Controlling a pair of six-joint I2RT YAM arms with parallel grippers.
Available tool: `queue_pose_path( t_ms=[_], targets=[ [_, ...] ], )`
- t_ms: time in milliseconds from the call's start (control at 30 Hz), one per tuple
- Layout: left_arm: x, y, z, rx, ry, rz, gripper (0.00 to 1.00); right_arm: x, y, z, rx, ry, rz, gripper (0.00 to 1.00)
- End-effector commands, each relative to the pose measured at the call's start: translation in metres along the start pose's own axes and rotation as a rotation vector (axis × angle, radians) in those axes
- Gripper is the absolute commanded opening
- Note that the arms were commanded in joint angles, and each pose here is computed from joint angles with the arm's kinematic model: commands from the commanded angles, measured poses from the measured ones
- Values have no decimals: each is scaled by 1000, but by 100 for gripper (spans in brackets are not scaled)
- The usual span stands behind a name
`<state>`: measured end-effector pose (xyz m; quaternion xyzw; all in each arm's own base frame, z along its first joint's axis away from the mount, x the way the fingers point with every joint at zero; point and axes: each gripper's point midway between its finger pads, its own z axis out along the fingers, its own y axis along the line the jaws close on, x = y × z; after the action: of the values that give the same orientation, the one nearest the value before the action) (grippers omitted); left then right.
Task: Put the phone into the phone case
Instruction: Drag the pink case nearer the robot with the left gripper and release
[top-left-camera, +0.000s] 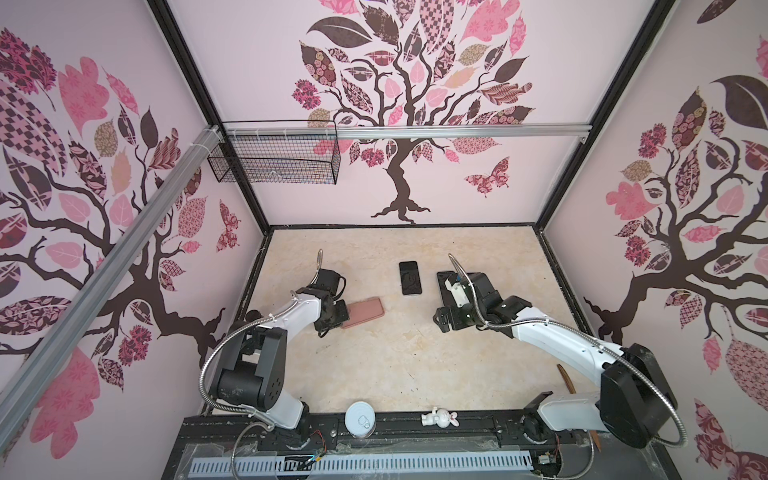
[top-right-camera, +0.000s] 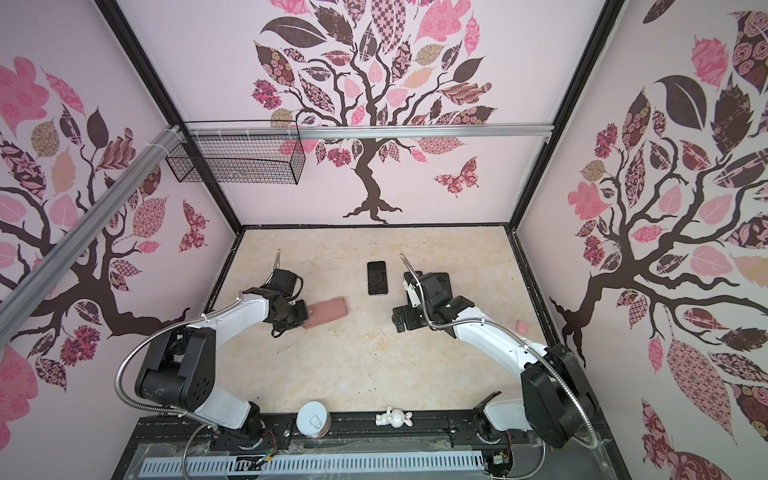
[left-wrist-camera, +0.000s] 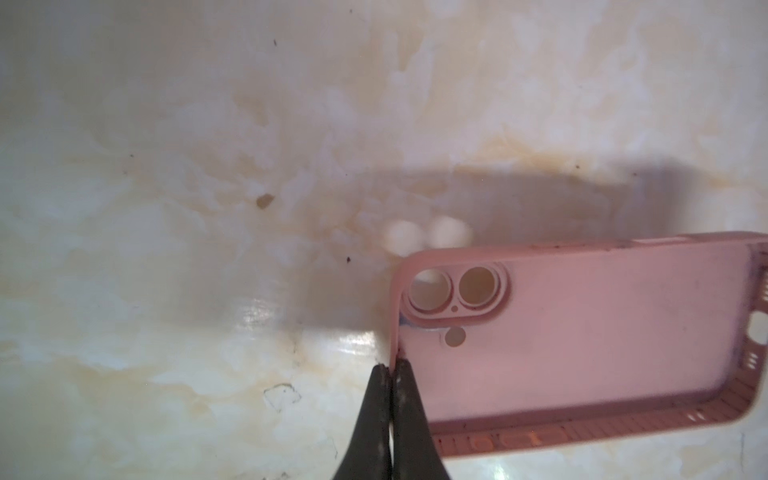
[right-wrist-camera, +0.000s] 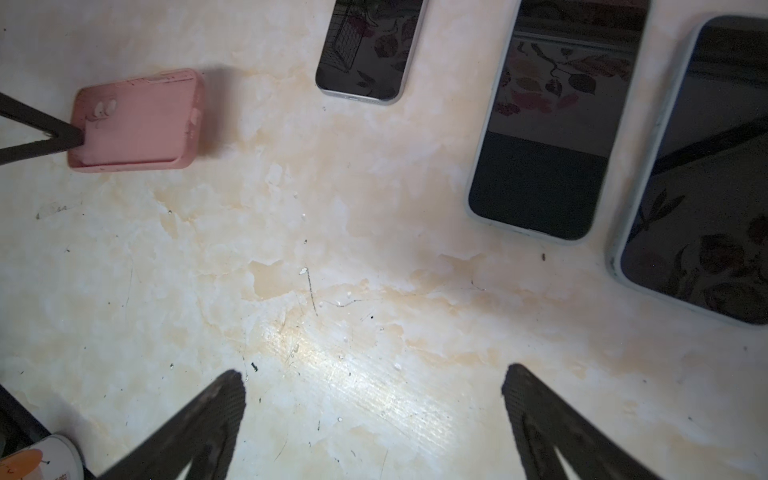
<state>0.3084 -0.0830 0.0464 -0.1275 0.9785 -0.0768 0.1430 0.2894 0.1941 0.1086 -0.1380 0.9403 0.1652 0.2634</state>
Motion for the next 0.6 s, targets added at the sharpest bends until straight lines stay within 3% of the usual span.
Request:
queue_pose_path(
  t_ms=[0,333,567],
  targets=[
    [16,-7,-14,-10,3,55,0,-4,-10,-7,66,-15,27,100],
    [72,-44,-21,-14,-15,196,0,12,-21,-1,108,28,50,100],
    [97,-64,-18,-5,-52,210,0,12,-22,-3,115,28,49,100]
  ],
)
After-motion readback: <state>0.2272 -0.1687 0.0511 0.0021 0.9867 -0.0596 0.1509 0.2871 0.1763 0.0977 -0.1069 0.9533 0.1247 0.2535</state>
